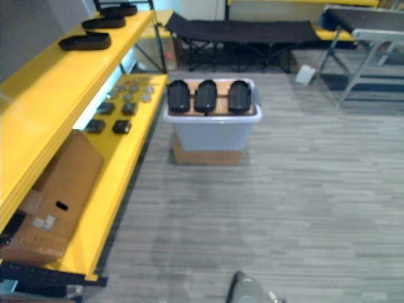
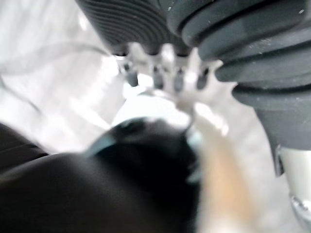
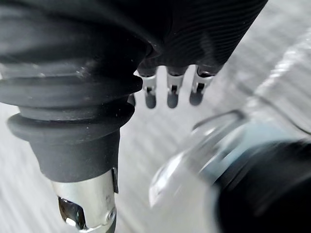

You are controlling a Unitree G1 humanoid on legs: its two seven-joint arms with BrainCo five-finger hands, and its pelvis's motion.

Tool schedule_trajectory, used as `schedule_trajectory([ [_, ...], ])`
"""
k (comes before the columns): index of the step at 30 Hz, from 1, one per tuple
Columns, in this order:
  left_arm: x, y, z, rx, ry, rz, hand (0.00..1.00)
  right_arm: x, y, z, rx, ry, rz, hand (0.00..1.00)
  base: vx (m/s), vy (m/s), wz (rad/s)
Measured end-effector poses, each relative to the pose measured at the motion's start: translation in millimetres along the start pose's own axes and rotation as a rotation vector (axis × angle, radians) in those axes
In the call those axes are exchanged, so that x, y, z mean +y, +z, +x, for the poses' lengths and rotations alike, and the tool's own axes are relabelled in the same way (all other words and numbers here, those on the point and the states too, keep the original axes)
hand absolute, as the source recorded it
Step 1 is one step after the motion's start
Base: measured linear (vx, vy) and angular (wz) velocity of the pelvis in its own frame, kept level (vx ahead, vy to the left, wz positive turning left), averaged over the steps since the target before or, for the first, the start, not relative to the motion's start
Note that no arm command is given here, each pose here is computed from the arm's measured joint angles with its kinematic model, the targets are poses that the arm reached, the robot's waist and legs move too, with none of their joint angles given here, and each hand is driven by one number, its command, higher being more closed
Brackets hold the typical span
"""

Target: Walk over and take plastic housings, then place them on the shelf

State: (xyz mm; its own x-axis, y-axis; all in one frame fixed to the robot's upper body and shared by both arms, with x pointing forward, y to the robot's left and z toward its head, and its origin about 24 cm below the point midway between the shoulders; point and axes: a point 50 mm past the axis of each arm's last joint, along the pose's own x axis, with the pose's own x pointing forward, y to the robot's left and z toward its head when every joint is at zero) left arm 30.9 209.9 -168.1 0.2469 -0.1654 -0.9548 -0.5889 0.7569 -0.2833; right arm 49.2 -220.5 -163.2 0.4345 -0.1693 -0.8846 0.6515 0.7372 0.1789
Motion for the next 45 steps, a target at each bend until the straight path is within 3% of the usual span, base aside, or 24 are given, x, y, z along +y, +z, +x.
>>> schedule_trajectory([
  [4, -23, -11, 9, 0.017, -0.075, -0.001, 0.0, 18, 27, 11, -0.048, 0.041, -0.016, 0.0, 0.28, -0.047, -0.39],
  [10, -12, -31, 5, 0.038, -0.062, 0.021, 0.0, 37, 26, 13, -0.047, 0.084, -0.006, 0.0, 0.34, 0.186, -0.39],
  [17, -19, 12, 4, -0.14, -0.098, 0.045, 0.0, 45, 27, 17, 0.0, 0.116, 0.031, 0.0, 0.35, 0.177, -0.15],
  [24, -48, 57, 4, -0.268, -0.136, 0.166, 0.0, 50, 33, 18, -0.039, 0.122, 0.018, 0.0, 0.28, -0.044, 0.24],
  [30, -41, 56, 3, -0.28, -0.091, 0.067, 0.0, 53, 23, 15, -0.045, 0.118, 0.023, 0.0, 0.3, -0.307, 0.48],
  [36, -48, 33, 10, -0.299, -0.078, -0.118, 0.0, 33, 27, 13, -0.042, 0.036, 0.018, 0.0, 0.32, -0.279, 0.22],
  [45, -31, 31, 8, -0.264, -0.009, -0.036, 0.0, 15, 20, 10, -0.03, -0.049, 0.089, 0.0, 0.2, 0.057, -0.07],
])
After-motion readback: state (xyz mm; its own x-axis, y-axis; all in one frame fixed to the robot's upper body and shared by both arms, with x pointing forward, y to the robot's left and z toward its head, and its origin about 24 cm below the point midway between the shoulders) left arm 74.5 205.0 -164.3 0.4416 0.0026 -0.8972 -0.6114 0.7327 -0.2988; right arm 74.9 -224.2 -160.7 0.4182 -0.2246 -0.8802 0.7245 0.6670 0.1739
